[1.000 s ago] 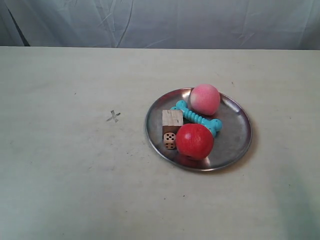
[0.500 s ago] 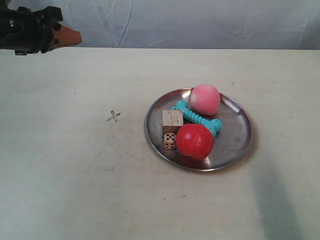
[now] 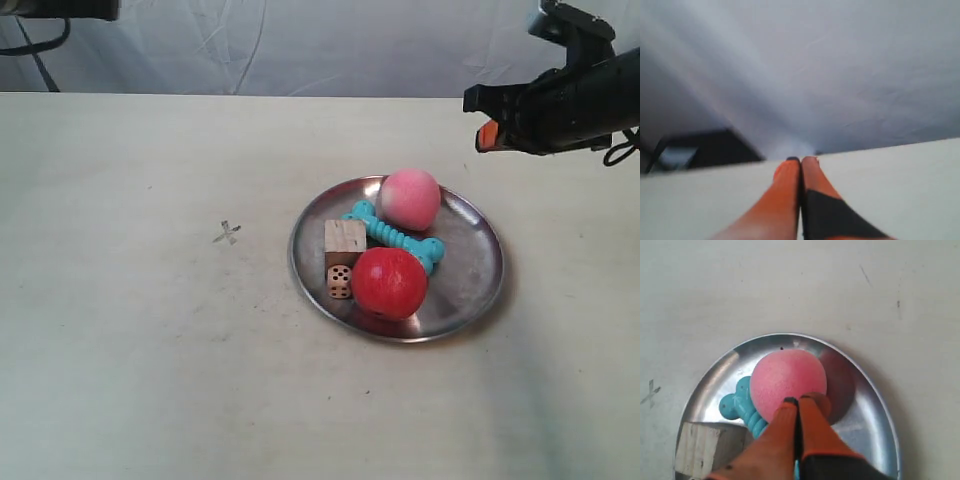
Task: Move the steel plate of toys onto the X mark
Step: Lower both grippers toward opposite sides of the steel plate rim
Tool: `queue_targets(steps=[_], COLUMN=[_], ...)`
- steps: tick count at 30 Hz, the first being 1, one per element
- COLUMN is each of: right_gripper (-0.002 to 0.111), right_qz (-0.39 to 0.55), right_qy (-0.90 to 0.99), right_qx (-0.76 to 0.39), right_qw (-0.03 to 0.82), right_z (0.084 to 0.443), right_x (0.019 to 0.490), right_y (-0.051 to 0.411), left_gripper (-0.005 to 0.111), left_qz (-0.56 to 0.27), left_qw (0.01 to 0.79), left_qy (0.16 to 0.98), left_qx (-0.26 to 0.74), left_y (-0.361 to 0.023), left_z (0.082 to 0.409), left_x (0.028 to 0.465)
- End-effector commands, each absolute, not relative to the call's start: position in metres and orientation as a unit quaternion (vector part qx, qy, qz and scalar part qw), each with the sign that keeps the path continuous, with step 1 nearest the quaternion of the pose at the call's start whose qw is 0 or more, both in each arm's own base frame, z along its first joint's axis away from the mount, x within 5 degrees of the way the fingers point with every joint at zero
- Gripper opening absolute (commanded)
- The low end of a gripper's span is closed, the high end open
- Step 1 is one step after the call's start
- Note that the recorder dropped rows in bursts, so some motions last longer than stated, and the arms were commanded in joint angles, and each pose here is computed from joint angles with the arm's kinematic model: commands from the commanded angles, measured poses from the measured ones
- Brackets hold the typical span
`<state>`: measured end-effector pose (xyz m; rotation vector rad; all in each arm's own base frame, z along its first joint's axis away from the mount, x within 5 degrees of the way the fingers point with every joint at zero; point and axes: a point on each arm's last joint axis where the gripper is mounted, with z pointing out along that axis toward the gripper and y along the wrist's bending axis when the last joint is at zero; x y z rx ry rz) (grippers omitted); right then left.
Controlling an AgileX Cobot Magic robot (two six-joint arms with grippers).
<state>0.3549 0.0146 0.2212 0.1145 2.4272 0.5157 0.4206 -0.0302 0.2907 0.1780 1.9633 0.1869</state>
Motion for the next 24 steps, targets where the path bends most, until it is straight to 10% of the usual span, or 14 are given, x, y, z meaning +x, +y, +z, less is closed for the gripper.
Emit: queue_targets(steps=[1,11,24], right_gripper=[-0.001,-0.001,-0.001], right_qz=[0.194,0.074,0.071], right_qy=[0.930,0.983,0.990], right_qx=[0.067,0.072,0.065], right_qw=[0.304,0.151,0.101], right_z=[0.220,0.201,0.189], right_x=[0.355,0.329,0.325], right_y=[0.012,-0.007,-0.006], left_gripper=[0.000,0.000,0.011], left_qz=[0.091,-0.209,-0.319], left_qw=[0.392,0.100,0.105], left_qy=[0.913,0.969,0.941], left_qx=[-0.058,0.085,0.043], left_y=[-0.016,-0.079,-0.099], left_z=[0.266,0.209,0.176], left_x=[0.401,0.370,0.388])
